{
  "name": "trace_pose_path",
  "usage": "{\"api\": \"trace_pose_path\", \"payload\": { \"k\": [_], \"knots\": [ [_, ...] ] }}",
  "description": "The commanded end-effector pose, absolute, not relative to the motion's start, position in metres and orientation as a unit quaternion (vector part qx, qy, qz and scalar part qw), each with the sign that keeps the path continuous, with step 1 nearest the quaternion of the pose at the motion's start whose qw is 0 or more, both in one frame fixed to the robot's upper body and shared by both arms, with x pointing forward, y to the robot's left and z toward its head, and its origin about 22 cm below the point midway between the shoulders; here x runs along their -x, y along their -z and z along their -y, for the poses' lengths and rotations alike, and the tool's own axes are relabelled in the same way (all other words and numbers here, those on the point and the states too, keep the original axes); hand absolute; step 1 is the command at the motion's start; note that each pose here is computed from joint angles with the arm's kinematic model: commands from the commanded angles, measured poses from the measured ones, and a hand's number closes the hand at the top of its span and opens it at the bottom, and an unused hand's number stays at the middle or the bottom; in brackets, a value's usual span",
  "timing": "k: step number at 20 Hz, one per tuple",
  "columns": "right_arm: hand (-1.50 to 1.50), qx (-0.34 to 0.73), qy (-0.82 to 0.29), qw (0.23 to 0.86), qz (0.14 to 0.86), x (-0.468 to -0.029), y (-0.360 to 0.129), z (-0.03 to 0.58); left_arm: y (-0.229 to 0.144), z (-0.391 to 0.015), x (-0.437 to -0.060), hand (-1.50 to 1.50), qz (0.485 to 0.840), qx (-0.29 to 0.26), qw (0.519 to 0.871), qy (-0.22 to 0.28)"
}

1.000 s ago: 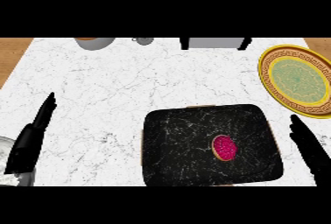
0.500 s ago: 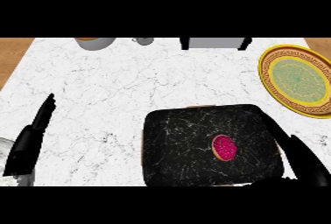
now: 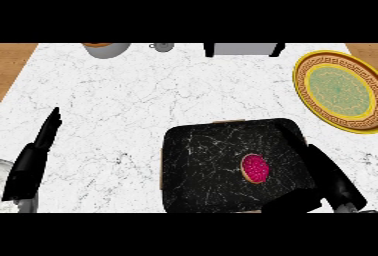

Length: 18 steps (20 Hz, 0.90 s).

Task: Pick the cupcake from the tray and place it in the plate

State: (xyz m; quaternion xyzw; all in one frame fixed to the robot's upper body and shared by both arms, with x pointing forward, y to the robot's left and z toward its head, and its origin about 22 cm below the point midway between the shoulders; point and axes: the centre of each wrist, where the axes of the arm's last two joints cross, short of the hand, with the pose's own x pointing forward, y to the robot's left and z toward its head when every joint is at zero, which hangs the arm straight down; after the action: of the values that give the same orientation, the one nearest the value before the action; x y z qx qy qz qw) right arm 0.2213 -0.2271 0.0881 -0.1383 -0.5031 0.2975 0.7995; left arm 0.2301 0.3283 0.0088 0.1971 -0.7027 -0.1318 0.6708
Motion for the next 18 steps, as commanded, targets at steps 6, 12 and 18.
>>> {"api": "trace_pose_path", "payload": {
  "k": [6,12,18],
  "knots": [
    [-1.50,0.126,-0.329,0.807,0.474,-0.230,-0.038,0.214,-0.003,-0.344,-0.206,0.00,0.679,-0.219,0.688,0.131],
    [-1.50,0.116,-0.318,0.808,0.482,-0.236,-0.039,0.230,0.006,-0.334,-0.223,0.00,0.684,-0.202,0.688,0.132],
    [-1.50,0.109,-0.332,0.805,0.480,-0.241,-0.035,0.202,0.003,-0.341,-0.209,0.00,0.675,-0.198,0.698,0.133]
  ]
}}
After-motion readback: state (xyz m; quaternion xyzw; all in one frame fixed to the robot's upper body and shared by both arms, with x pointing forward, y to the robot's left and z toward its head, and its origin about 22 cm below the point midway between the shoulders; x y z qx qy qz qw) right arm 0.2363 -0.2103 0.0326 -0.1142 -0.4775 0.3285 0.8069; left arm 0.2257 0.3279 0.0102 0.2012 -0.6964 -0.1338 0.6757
